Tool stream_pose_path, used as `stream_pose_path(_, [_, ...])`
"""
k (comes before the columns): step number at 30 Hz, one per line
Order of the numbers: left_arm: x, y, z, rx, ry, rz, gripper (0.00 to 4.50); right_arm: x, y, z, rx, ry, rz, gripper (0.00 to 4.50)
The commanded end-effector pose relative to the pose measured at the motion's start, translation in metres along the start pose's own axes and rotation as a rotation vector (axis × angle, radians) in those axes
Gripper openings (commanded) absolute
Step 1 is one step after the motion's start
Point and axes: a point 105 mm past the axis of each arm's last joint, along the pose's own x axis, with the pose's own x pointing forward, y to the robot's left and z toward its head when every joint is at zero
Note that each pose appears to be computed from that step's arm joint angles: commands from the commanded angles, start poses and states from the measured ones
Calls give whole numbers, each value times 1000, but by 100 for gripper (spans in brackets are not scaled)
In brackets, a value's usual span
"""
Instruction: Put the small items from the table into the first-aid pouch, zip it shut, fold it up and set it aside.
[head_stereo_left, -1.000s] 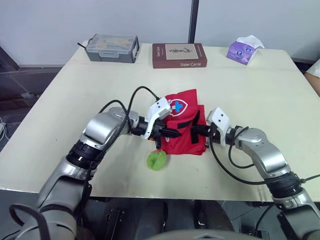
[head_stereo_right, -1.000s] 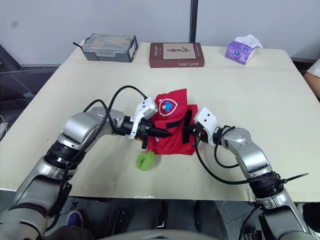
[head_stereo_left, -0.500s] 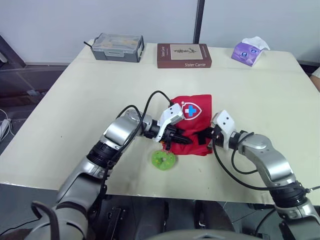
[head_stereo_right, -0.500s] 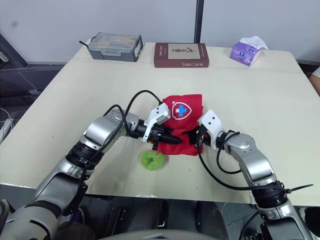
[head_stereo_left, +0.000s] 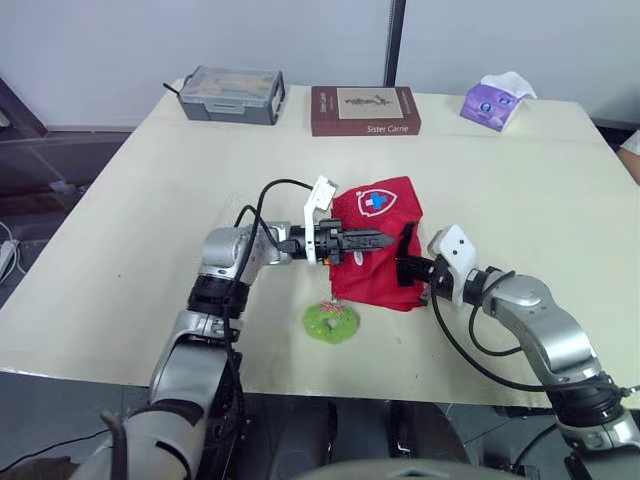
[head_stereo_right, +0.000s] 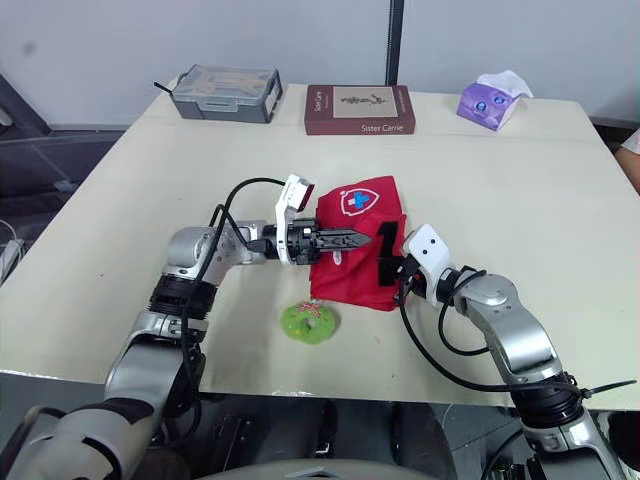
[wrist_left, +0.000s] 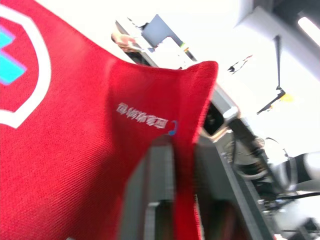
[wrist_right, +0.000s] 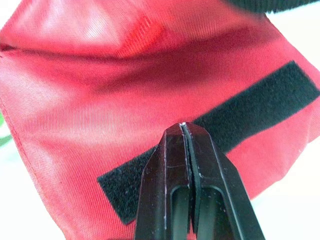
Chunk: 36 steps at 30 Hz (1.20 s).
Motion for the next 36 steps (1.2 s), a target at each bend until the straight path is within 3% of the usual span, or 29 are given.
stream_pose_path(1, [1,-17,-4,49,45,-74,5,-4,-3,5,-8,-19,-16,0])
stream_pose_path(4, [0,-12,-7,92,72,-49,92,-4,-4,6,-7,-20,-16,0])
stream_pose_path(7, [1,-9,-5,128,62,-30,234,-4,-3,6,-5,-20,-11,0])
stream_pose_path(11, [-3,-18,2,93,37,-81,234,-3,-1,5,-3,-19,-6,0])
stream_pose_path(17, [-5,-21,31,5,-128,-105,234,-2,-1,6,-3,-20,-3,0])
stream_pose_path(21, [-9,-35,41,-31,-177,-178,234,-2,-2,6,-4,-19,-1,0])
stream_pose_path(26, [-4,-19,47,19,-206,-54,234,-3,-2,7,-8,-20,1,0])
stream_pose_path(29, [4,4,48,85,-215,93,159,-5,0,8,-10,-21,3,0])
stream_pose_path(31, [12,11,43,147,-178,137,67,-6,0,8,-11,-21,3,0])
stream_pose_path(33, [18,15,39,160,-163,163,16,-7,1,9,-12,-22,2,0])
stream_pose_path(36, [24,17,30,174,-133,161,6,-8,2,10,-15,-25,0,0])
